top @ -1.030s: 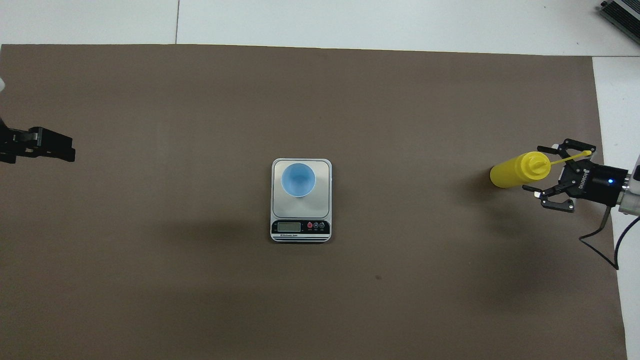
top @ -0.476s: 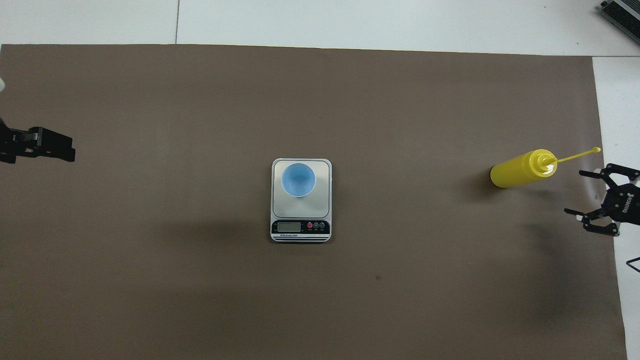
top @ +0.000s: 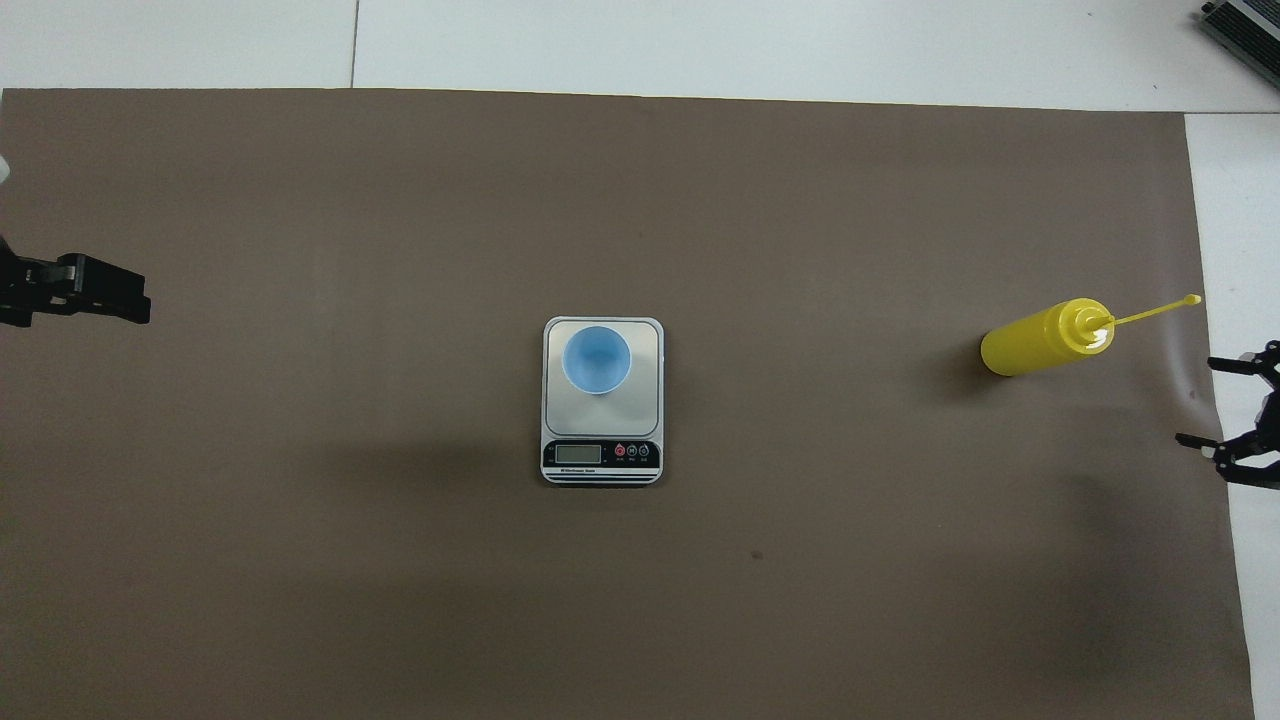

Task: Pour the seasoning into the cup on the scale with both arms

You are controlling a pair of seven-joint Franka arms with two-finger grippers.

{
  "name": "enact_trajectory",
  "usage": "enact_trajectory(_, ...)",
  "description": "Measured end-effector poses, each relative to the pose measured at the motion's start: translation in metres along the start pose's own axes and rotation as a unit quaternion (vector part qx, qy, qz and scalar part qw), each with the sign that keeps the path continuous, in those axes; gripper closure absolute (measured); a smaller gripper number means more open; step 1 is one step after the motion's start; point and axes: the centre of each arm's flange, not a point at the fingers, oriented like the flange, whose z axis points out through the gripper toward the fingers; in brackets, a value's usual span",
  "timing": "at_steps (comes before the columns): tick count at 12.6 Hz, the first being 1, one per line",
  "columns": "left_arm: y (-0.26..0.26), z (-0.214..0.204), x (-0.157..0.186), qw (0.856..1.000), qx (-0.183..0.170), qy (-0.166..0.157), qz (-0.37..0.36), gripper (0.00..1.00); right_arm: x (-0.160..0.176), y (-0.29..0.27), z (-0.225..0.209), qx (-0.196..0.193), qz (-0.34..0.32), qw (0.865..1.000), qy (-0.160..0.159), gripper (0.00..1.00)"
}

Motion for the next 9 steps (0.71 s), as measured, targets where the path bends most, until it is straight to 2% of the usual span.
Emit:
enact_trajectory(3, 0.000, 0.000, 0.000, 1.000, 0.000, 0.000, 0.000, 0.00, 0.029, -0.007, -0.033, -0.013, 0.046, 0.997, -0.057, 0.00)
enact_trajectory(5, 0.000, 0.000, 0.000, 1.000, 0.000, 0.000, 0.000, 0.00, 0.069, -0.016, -0.048, -0.025, 0.074, 0.992, -0.099, 0.00)
enact_trajectory(9, 0.000, 0.000, 0.000, 1.000, 0.000, 0.000, 0.000, 0.00, 0.137, -0.030, -0.048, -0.056, 0.184, 0.972, -0.138, 0.00)
